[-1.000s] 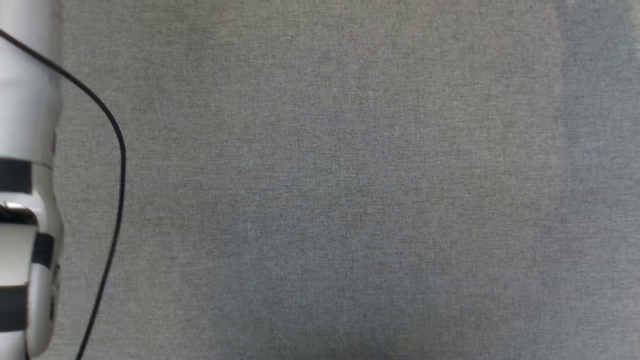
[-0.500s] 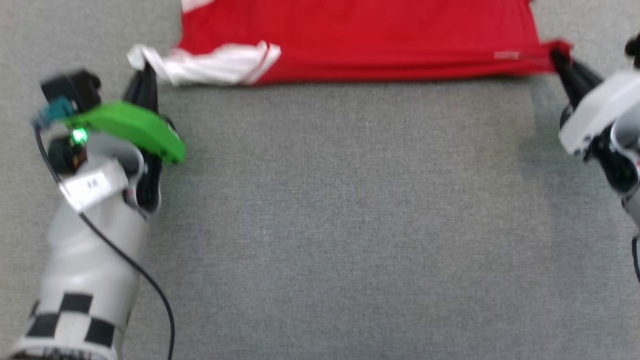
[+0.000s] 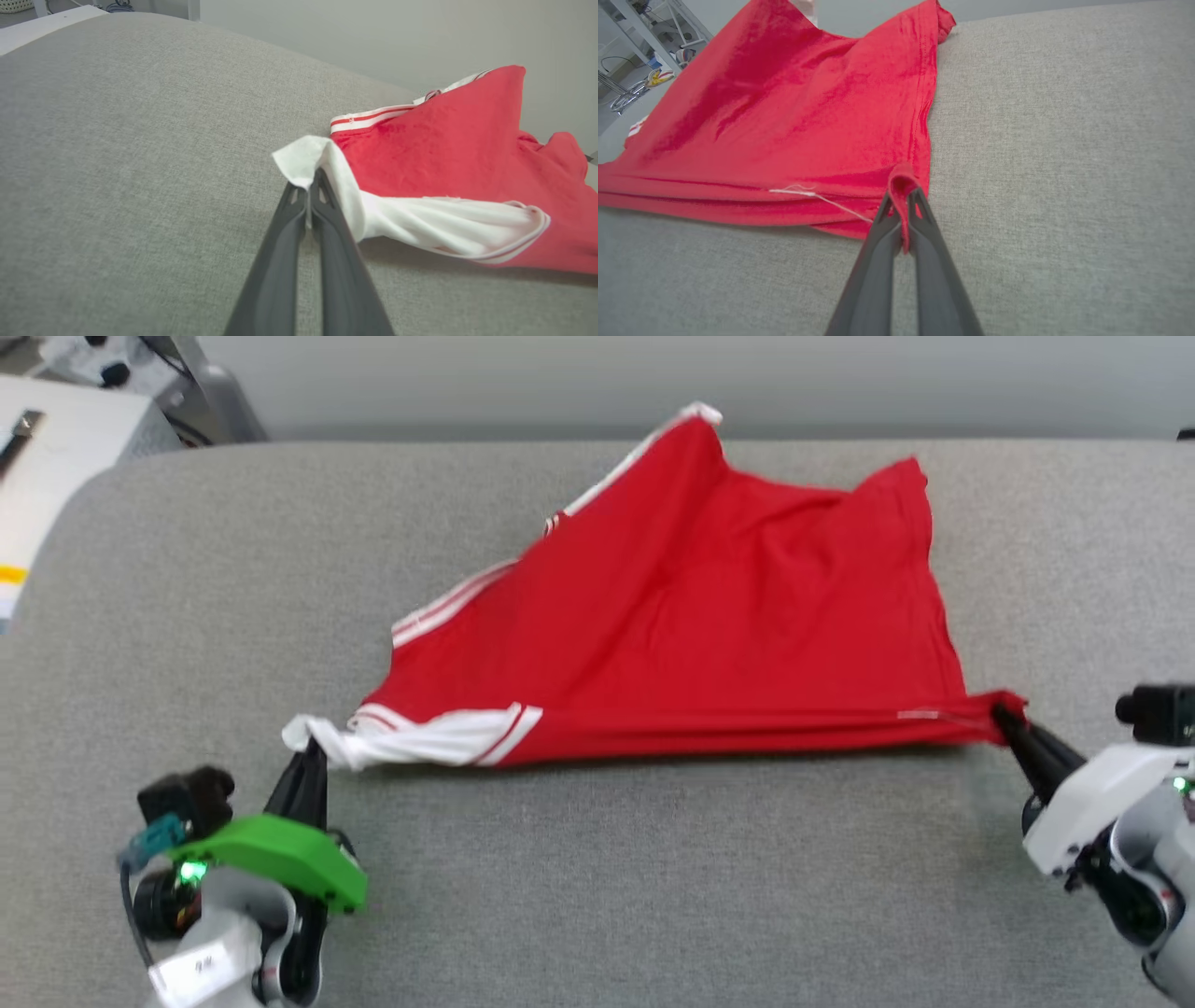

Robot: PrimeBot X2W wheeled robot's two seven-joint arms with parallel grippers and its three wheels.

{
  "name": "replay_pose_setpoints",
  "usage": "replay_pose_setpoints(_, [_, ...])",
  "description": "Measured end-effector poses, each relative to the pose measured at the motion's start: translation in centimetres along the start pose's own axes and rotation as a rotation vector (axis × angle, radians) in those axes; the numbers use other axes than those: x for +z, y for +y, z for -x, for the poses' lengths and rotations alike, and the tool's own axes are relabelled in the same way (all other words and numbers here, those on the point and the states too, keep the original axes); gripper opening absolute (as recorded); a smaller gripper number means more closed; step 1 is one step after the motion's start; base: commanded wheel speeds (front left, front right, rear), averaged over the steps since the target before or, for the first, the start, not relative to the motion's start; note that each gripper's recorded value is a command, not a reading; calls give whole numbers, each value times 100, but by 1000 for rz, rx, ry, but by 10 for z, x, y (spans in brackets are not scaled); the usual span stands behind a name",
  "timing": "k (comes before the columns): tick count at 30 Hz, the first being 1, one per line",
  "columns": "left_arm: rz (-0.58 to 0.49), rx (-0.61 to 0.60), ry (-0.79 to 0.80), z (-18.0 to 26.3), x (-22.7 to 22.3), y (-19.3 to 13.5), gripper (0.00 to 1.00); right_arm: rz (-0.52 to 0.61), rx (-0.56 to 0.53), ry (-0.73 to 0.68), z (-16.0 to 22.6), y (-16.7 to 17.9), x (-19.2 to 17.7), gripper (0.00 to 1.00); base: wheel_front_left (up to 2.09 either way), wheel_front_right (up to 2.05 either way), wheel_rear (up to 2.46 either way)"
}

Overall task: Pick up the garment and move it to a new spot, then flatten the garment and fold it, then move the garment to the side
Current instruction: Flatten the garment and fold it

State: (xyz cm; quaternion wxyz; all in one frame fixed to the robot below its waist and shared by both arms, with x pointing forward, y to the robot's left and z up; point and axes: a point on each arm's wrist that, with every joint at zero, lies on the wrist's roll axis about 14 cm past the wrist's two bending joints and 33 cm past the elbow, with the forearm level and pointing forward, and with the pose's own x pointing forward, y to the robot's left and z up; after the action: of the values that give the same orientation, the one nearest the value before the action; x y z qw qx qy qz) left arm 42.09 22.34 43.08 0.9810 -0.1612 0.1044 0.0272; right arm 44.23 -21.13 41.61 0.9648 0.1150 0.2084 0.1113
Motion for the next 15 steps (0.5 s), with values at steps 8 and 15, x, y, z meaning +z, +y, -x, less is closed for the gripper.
replay_pose_setpoints(8, [8, 47, -2, 62, 5, 5, 0, -66, -12, 5, 47, 7, -32, 0, 0, 0, 0])
replay_pose_setpoints(15, [37, 107, 5, 103, 9, 13, 0, -90, -17, 44, 77, 12, -59, 0, 0, 0, 0])
